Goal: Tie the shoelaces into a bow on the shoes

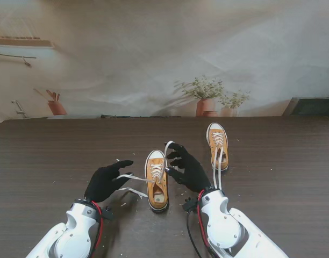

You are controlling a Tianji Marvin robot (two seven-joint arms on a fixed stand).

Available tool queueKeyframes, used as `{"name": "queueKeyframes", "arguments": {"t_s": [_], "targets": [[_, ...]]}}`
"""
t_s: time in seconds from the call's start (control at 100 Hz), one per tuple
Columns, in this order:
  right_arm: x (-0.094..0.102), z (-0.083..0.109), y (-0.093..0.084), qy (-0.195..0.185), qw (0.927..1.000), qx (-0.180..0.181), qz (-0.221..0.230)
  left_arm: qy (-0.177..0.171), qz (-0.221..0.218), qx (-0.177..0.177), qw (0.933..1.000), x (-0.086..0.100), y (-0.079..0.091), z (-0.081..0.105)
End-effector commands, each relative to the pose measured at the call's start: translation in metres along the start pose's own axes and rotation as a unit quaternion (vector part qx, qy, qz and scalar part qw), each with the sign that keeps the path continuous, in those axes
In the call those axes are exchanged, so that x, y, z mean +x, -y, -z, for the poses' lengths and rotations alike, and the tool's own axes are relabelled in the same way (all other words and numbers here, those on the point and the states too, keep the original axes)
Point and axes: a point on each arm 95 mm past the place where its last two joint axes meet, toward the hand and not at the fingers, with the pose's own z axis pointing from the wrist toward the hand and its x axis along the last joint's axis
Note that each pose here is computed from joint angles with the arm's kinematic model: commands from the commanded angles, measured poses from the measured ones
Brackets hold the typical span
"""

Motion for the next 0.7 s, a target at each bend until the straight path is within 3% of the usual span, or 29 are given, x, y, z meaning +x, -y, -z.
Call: {"name": "queueKeyframes", "arguments": {"t_s": [0.0, 0.18, 0.34, 0.53, 0.69], "targets": [[0.001, -0.001, 0.004, 0.000, 1.0000, 0.009, -0.003, -0.001, -0.006, -0.005, 1.0000, 0.002, 0.004, -0.002], [0.004, -0.004, 0.008, 0.006, 0.9944, -0.013, -0.104, 0.000, -0.012, -0.005, 0.9999, 0.000, 0.011, -0.008], [0.006, -0.009, 0.011, 0.028, 0.9807, -0.040, -0.189, -0.005, -0.013, -0.011, 0.9998, 0.000, 0.015, -0.015], [0.007, -0.012, 0.017, 0.050, 0.9607, -0.042, -0.270, -0.019, -0.020, -0.018, 0.9995, 0.004, 0.020, -0.023], [0.008, -0.013, 0.021, 0.056, 0.9501, -0.036, -0.305, -0.031, -0.028, -0.019, 0.9989, 0.008, 0.026, -0.030]]}}
